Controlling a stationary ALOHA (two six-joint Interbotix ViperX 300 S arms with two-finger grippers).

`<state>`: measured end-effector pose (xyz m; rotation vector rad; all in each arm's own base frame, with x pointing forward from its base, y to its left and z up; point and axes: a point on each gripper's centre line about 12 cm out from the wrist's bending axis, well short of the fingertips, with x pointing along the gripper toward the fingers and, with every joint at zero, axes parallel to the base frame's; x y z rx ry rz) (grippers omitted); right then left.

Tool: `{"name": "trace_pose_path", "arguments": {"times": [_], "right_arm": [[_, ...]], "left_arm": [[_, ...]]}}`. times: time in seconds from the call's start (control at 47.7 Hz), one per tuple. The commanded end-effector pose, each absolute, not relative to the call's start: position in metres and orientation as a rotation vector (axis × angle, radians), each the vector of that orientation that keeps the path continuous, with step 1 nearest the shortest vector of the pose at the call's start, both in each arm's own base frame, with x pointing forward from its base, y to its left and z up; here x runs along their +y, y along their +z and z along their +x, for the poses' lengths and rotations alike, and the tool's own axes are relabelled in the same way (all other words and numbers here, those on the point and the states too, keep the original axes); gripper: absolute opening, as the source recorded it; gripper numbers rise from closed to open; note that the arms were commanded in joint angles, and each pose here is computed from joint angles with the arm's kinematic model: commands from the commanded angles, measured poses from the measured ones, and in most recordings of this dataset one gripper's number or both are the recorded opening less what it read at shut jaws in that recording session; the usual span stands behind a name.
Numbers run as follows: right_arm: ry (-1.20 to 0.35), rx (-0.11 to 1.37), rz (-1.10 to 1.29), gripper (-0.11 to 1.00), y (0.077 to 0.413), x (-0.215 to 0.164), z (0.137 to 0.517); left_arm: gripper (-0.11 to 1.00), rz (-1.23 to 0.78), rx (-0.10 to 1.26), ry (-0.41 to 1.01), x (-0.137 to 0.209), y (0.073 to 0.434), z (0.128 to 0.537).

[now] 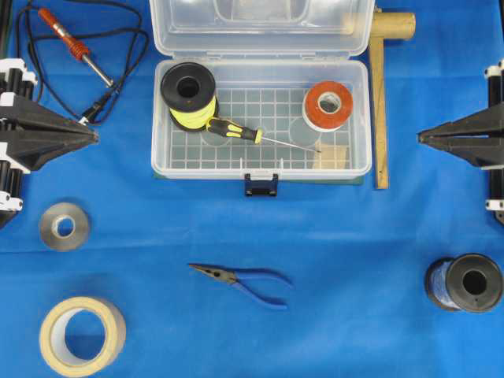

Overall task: Pick the screwdriver from the toolbox among several items.
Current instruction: 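Move the right gripper over the yellow-black screwdriver in the toolbox, then lower the right gripper and close it on the screwdriver handle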

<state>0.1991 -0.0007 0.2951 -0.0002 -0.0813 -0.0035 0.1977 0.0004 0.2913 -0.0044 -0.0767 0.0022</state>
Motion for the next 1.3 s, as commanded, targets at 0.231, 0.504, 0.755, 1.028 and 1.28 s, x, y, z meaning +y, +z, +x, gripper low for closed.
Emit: {"name": "trace_pose_path", "arguments": {"times": [0.231, 0.504, 0.755, 1.028, 1.28], "right_arm": [[-0.112, 0.125, 0.077, 0.0, 0.331, -0.026, 0.246], [-0.202, 0.443, 0.149, 0.0, 0.317, -0.061, 0.323], [-0.254, 0.749, 0.229, 0.53, 0.268, -0.086, 0.395], [-0.278, 0.921, 0.265, 0.74, 0.202, -0.101, 0.44], [-0.282, 0.996, 0.274, 0.74, 0.151, -0.105, 0.453]], "left_arm": [[0.0, -0.027, -0.104, 0.009, 0.001, 0.301, 0.199], [0.0, -0.023, -0.1, 0.011, 0.002, 0.3, 0.2], [0.0, -0.025, -0.097, 0.01, 0.002, 0.299, 0.2], [0.0, -0.036, -0.087, 0.009, 0.001, 0.296, 0.2], [0.0, -0.036, -0.084, 0.011, 0.002, 0.294, 0.199]]}}
